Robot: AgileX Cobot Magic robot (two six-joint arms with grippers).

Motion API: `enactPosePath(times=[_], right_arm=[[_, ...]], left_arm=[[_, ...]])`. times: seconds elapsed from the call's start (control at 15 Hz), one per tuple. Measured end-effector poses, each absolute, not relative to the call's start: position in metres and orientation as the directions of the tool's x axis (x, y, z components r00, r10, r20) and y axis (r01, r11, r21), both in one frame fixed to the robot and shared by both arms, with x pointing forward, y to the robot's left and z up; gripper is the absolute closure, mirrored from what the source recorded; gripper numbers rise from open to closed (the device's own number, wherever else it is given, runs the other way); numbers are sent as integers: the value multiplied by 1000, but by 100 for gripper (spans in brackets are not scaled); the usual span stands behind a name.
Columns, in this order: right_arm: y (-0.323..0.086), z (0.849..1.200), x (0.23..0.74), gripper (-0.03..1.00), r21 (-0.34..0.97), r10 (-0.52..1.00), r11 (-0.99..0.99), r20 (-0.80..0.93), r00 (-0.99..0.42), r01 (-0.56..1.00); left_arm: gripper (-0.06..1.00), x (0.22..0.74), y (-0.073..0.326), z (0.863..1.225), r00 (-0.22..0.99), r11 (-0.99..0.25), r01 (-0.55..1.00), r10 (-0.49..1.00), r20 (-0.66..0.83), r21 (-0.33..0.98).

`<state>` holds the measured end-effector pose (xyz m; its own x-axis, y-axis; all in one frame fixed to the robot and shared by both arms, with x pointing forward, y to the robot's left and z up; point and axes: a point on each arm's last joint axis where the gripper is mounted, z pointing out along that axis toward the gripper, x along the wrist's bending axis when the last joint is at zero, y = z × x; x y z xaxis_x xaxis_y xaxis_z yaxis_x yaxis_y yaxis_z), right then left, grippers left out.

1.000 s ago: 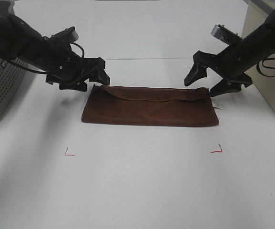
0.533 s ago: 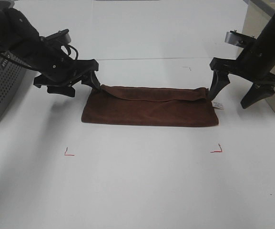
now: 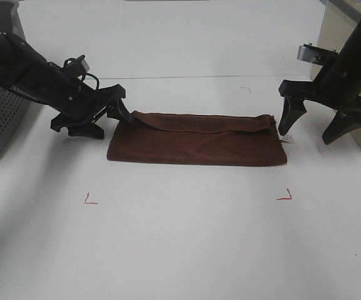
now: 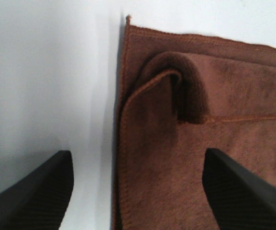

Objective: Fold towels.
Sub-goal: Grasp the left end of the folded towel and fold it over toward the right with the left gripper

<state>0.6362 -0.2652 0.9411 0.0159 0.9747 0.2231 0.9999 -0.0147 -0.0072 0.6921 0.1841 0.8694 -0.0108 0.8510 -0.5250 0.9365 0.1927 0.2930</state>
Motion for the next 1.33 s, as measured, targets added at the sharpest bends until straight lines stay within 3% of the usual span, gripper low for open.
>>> enactPosePath(times=[0.2, 0.47, 0.6, 0.67, 0.73, 1.0, 1.2, 1.33], right_arm=[[-265, 941, 636, 15, -7, 975, -15, 223, 16, 1000], [-265, 941, 636, 15, -4, 975, -16, 222, 16, 1000], [-265, 941, 637, 15, 4, 975, -18, 221, 16, 1000], [-265, 941, 638, 15, 8, 975, -19, 221, 16, 1000], [-265, 941, 638, 15, 11, 975, -19, 221, 16, 1000], [-266, 941, 638, 15, 18, 977, -16, 211, 12, 1000], [-266, 941, 638, 15, 17, 977, -23, 211, 19, 1000], [-266, 941, 638, 15, 16, 977, -26, 211, 22, 1000]], left_arm=[[25, 704, 176, 864, -5, 196, 945, 809, -588, 263], [37, 710, 154, 860, 39, 152, 955, 788, -615, 255], [73, 708, 149, 855, 48, 135, 958, 793, -607, 252], [86, 708, 150, 854, 56, 124, 958, 802, -595, 257], [90, 708, 150, 853, 62, 117, 958, 808, -587, 262], [91, 710, 175, 862, 32, 115, 964, 842, -539, 238], [91, 712, 203, 903, 20, 134, 952, 871, -490, 277], [91, 712, 200, 934, 21, 141, 950, 862, -507, 279]])
